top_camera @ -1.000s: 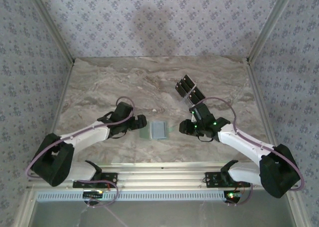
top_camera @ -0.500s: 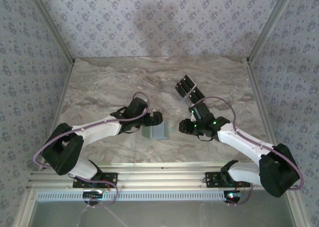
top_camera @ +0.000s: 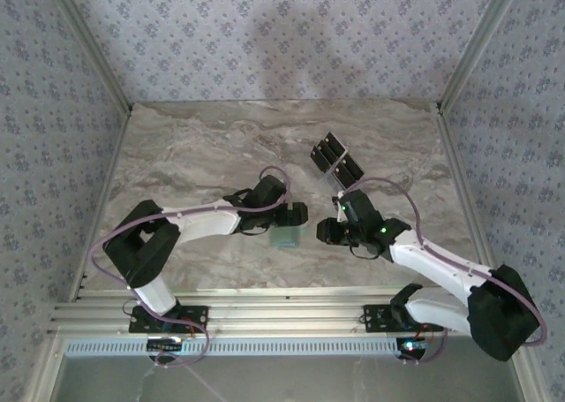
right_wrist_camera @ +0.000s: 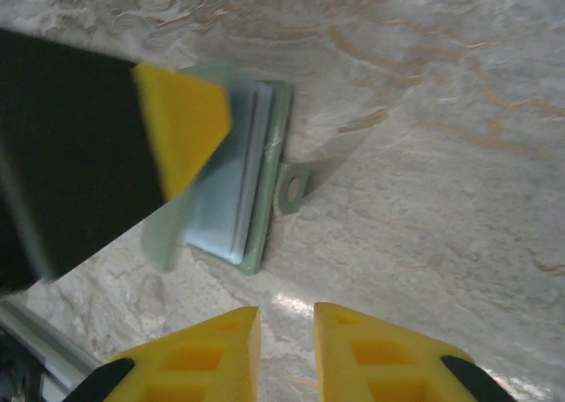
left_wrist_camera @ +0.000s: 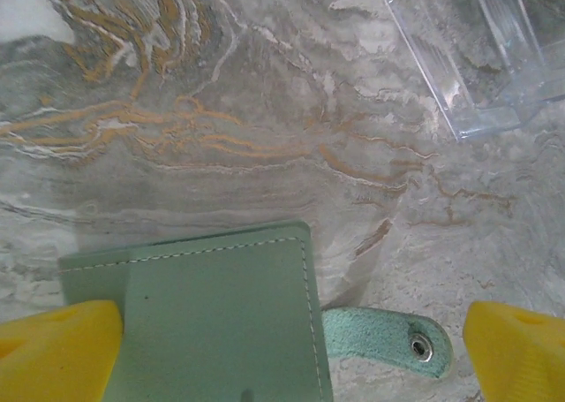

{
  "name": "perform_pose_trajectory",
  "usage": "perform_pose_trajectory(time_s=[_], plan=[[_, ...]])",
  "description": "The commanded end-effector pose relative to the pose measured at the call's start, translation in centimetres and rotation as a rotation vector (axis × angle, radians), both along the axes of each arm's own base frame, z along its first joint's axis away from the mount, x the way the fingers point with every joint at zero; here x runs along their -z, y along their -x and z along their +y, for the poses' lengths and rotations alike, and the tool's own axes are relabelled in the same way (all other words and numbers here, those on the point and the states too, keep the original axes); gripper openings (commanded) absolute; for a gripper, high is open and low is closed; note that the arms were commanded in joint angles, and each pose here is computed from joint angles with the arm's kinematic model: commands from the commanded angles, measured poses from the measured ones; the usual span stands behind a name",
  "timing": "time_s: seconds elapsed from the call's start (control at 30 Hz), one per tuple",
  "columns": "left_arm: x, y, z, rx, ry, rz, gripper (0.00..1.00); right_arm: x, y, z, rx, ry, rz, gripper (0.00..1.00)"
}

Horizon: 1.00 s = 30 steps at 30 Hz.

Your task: Put the credit cards into the card holder

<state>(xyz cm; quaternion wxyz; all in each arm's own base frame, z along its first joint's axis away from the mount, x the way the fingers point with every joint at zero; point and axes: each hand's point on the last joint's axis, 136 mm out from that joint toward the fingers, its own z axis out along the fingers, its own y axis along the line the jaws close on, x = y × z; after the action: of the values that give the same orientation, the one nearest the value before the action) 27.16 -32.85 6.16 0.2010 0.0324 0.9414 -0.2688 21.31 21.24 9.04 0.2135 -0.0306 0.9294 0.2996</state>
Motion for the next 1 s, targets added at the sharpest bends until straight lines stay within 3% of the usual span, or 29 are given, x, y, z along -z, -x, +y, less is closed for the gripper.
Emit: perform_pose_trajectory(time_s=[0.0,0.27,0.97], plan=[[0.0,0.0,-1.1,-0.018,0.011,0.021,0.99,-0.8,0.3,1.0,-0.01,-0.049,-0.068,0.2],[1.2,0.5,-1.0,-0.05,-0.017,0.037,0.99,-0.3,0.9,3.6,-0.063,-0.062,-0.145,0.1],[1.5,1.0,-0.7,-0.064,-0.02,0.052,0.99,3.7,0.1,7.6,-0.132,-0.001,-0.126,0.02]])
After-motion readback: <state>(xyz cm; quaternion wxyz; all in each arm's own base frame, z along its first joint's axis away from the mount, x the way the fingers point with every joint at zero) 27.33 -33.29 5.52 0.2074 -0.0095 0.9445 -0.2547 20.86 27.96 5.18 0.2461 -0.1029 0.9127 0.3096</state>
